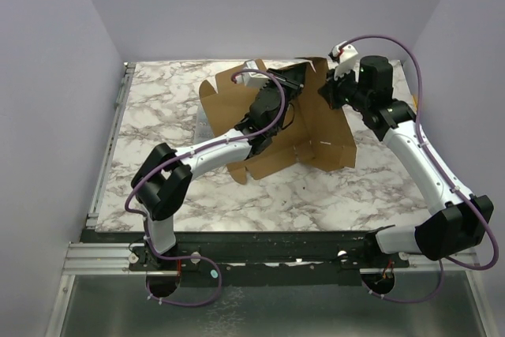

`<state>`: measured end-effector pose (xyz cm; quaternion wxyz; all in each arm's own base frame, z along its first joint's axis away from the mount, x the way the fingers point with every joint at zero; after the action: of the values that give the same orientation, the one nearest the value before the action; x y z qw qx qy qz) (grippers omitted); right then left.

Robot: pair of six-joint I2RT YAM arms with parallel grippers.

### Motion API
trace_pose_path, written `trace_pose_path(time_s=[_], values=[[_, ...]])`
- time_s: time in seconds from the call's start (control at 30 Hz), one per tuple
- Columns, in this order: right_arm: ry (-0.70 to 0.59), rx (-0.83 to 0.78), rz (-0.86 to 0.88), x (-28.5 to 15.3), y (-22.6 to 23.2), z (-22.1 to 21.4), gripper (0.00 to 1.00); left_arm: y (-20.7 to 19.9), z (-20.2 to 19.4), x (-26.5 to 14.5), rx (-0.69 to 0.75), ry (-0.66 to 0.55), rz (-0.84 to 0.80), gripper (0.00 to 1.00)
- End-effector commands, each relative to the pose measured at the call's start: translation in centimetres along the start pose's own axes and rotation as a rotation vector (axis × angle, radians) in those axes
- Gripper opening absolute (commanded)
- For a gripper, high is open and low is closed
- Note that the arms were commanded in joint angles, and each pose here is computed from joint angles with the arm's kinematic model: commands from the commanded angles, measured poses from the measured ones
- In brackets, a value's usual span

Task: Fold the paper box
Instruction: Fold the paper box at the center of the board.

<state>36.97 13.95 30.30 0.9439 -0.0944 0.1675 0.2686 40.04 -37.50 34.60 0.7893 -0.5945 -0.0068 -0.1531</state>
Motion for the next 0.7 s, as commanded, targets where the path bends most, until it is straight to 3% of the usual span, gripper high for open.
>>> trace_pose_path(time_s=[0.0,0.13,0.67], values=[[-0.042,-0.031,-0.075,-1.0,-1.2,1.0,0.00,5.2,3.5,0.9,0.083,-0.111,0.176,0.11],[-0.042,-0.047,-0.091,-0.8,-1.3,0.9,0.00,5.4,3.6,0.9,0.085,-0.106,0.190,0.00],[-0.072,-0.071,-0.231,-1.0,-3.4,1.9,0.00,6.3,4.3,-0.3,0.094,-0.104,0.232,0.00]])
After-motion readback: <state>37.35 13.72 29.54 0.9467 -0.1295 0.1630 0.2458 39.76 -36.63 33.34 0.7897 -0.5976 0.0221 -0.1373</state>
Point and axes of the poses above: each gripper's point midway between its finger pads, its own x axis out along the fingers, its own y axis along the line the jaws close on, z = x × y, the point moved 3 cm from there along -x, back along the fingers, and after that the axes turned 2 degrees about -x, right-handed, at the moved point
